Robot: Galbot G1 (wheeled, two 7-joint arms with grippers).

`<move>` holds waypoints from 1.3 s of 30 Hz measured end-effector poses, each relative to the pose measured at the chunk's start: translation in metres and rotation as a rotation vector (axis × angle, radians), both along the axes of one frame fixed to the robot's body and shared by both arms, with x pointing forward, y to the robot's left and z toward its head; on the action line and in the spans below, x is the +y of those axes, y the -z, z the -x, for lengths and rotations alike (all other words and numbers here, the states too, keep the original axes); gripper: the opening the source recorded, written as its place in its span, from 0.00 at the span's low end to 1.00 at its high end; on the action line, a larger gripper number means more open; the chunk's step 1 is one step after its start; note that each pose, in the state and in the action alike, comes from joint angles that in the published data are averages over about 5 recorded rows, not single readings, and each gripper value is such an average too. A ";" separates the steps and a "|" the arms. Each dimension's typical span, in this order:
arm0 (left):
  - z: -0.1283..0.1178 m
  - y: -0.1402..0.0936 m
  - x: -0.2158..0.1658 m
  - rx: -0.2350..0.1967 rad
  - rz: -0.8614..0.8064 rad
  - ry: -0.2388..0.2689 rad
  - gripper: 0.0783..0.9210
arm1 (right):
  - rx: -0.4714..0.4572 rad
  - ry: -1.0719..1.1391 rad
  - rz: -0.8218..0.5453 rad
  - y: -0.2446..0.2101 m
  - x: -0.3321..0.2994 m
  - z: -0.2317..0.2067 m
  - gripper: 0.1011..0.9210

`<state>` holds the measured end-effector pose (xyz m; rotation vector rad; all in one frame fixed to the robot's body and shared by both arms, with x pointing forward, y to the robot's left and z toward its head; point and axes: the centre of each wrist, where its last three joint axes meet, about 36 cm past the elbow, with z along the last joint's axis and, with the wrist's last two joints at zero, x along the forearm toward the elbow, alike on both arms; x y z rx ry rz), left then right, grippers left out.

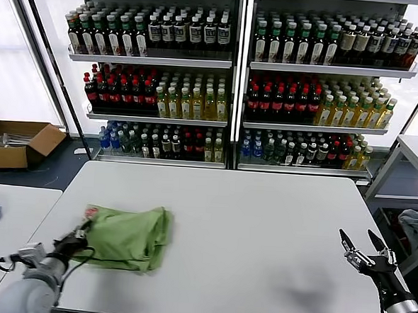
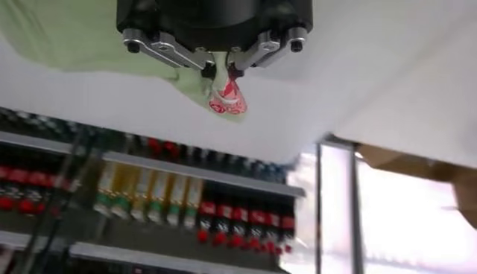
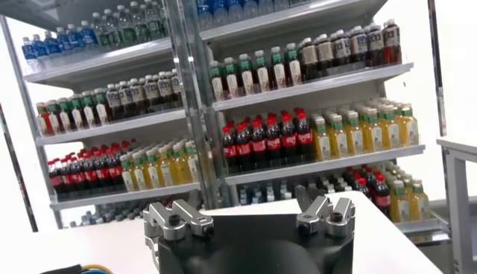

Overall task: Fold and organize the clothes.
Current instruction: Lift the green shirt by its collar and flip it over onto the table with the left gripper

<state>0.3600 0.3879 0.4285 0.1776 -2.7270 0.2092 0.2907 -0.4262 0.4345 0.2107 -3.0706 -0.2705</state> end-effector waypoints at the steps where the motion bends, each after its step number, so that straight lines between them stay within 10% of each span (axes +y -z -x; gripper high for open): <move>1: 0.000 -0.006 0.010 -0.007 -0.018 -0.010 0.06 | -0.001 -0.001 -0.001 0.000 0.000 0.000 0.88; 19: 0.002 -0.092 0.056 -0.116 -0.193 -0.031 0.06 | -0.015 0.006 -0.004 -0.004 0.001 0.005 0.88; 39: 0.005 -0.057 -0.117 -0.094 -0.003 0.129 0.06 | -0.026 -0.001 -0.009 -0.012 0.012 0.015 0.88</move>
